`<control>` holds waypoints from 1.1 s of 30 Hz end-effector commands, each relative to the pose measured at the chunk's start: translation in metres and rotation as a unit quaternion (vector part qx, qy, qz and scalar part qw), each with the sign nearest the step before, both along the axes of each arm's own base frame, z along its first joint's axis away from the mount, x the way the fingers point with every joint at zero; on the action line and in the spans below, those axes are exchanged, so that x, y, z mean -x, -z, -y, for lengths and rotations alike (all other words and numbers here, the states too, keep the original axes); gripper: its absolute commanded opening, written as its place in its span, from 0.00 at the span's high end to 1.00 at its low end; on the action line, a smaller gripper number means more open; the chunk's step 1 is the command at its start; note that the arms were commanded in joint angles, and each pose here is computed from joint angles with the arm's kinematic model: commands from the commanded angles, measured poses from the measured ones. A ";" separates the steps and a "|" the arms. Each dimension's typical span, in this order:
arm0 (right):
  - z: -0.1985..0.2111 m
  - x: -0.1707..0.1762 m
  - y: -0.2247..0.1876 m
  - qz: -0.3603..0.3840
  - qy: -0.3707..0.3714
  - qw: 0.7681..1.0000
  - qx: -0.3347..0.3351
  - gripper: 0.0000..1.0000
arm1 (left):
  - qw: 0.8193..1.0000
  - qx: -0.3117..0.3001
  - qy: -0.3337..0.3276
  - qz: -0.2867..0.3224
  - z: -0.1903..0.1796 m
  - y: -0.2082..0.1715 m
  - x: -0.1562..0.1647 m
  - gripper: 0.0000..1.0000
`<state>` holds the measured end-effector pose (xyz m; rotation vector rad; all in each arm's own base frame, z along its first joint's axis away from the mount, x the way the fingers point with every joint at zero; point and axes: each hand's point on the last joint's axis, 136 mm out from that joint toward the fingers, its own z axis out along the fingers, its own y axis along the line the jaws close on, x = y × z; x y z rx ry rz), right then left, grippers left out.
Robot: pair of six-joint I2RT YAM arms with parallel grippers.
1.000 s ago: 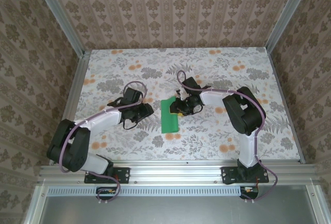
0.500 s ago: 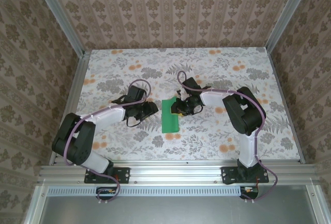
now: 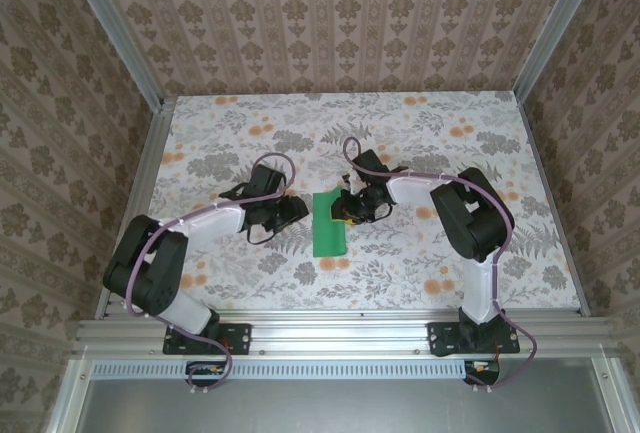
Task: Fold a paper plane with a square sheet of paper (pick it up from the middle)
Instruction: Hold the square sheet of paper at the center of the table.
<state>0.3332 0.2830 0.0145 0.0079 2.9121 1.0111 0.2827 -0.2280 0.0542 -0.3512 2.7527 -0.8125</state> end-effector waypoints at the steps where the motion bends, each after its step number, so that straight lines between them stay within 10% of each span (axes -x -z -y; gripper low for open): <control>1: 0.035 0.011 0.042 -0.035 0.019 0.995 0.092 0.74 | 1.000 0.006 0.010 0.004 0.008 -0.005 -0.004 0.52; 33: 0.038 0.016 0.054 -0.051 0.018 0.993 0.108 0.74 | 0.996 0.027 0.076 -0.033 0.057 0.019 0.004 0.86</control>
